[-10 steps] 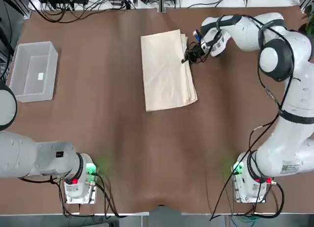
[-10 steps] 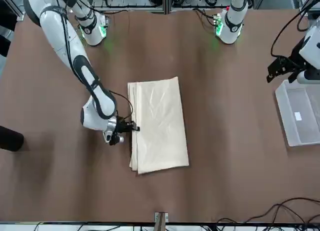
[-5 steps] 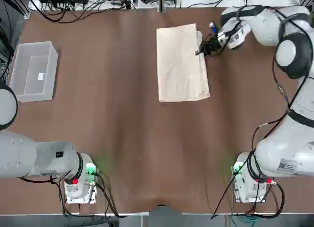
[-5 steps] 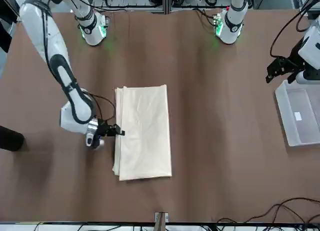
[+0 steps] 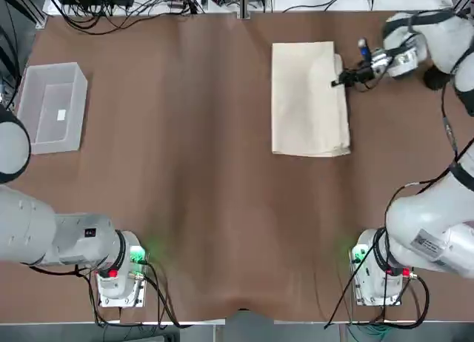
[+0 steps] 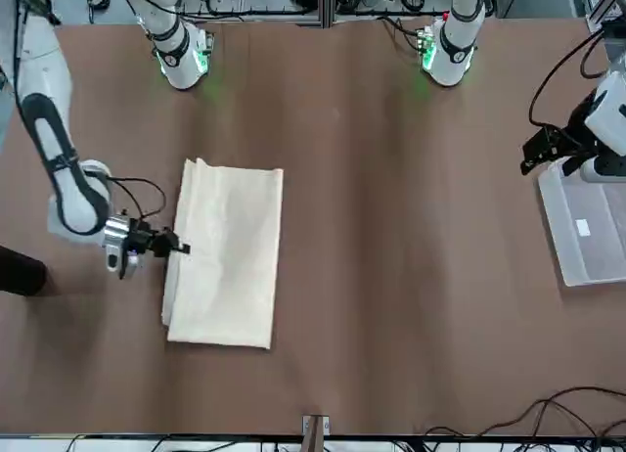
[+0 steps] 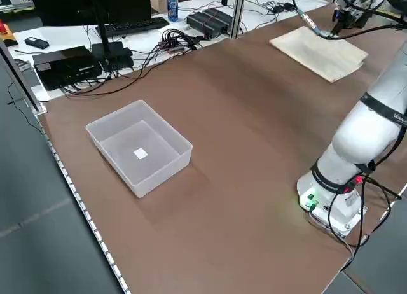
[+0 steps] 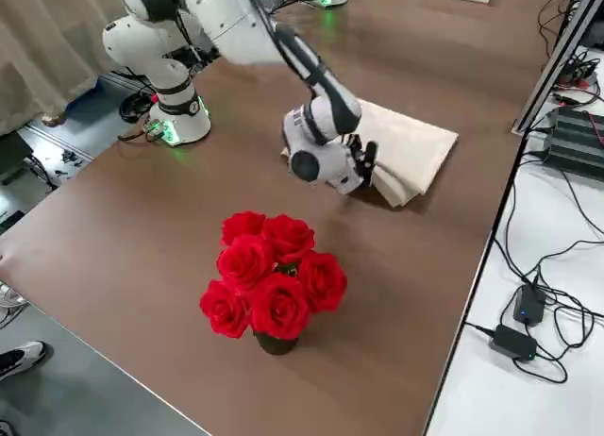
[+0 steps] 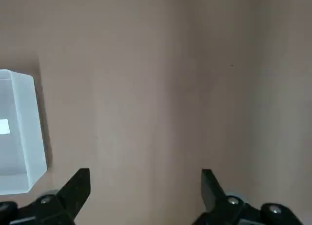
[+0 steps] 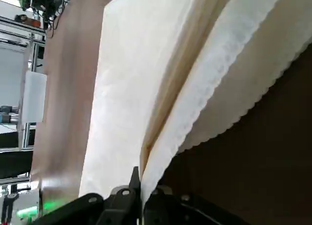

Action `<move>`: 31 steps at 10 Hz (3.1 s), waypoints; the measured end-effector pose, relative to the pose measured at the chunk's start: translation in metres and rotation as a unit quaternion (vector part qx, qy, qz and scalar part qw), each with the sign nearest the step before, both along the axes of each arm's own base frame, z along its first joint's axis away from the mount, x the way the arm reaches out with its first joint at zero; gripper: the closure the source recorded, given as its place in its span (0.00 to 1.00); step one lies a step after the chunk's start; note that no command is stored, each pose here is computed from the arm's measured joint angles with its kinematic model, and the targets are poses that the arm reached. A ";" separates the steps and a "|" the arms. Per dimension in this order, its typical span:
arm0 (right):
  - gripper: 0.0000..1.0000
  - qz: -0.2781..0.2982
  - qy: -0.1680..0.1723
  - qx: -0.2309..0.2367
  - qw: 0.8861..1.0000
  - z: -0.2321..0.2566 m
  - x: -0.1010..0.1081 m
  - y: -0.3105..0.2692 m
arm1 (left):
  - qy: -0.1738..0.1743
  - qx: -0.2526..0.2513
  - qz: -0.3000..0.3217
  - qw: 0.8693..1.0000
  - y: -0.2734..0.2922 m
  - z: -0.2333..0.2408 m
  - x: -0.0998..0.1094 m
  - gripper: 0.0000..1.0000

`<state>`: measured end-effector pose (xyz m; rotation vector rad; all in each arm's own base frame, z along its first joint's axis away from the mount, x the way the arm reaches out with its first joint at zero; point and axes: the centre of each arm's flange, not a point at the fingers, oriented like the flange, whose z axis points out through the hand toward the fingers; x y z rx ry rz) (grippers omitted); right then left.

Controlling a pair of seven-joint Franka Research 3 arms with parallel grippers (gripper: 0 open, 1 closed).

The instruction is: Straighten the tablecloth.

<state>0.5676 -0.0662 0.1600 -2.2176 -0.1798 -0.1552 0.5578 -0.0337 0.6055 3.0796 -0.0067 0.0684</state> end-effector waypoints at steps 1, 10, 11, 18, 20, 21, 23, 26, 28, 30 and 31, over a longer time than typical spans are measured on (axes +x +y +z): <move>0.96 0.011 0.002 -0.002 1.000 0.000 -0.007 -0.024 | 0.001 0.000 0.000 1.000 0.000 -0.001 0.001 0.00; 0.96 0.010 -0.037 -0.049 0.998 0.024 -0.035 -0.168 | -0.007 0.024 -0.001 1.000 0.006 0.005 0.005 0.00; 0.96 0.011 -0.039 -0.050 0.998 0.025 -0.034 -0.168 | -0.007 0.024 -0.001 1.000 0.005 0.005 0.005 0.00; 0.04 0.059 -0.057 -0.101 0.992 0.043 -0.018 -0.182 | -0.014 0.020 -0.007 1.000 -0.001 0.006 0.023 0.00; 0.00 0.061 -0.062 -0.104 0.991 0.049 -0.014 -0.185 | -0.016 0.020 -0.007 1.000 -0.001 0.008 0.025 0.00; 0.00 0.064 -0.063 -0.102 0.991 0.051 -0.012 -0.183 | -0.016 0.020 -0.007 1.000 -0.002 0.008 0.025 0.00; 0.00 0.066 -0.060 -0.100 0.991 0.049 -0.010 -0.177 | -0.019 0.020 -0.008 1.000 -0.003 0.009 0.026 0.00; 0.03 0.050 -0.048 -0.100 0.993 0.021 -0.013 -0.181 | -0.022 0.019 -0.008 1.000 -0.003 0.012 0.026 0.00; 0.07 0.041 -0.033 -0.094 0.994 0.005 -0.016 -0.180 | -0.022 0.019 -0.009 1.000 -0.003 0.012 0.026 0.00; 0.11 0.032 -0.023 -0.093 0.995 0.004 -0.016 -0.180 | -0.023 0.019 -0.009 1.000 -0.003 0.013 0.026 0.00; 0.15 0.026 -0.017 -0.092 0.995 0.004 -0.016 -0.180 | -0.023 0.019 -0.009 1.000 -0.003 0.013 0.026 0.00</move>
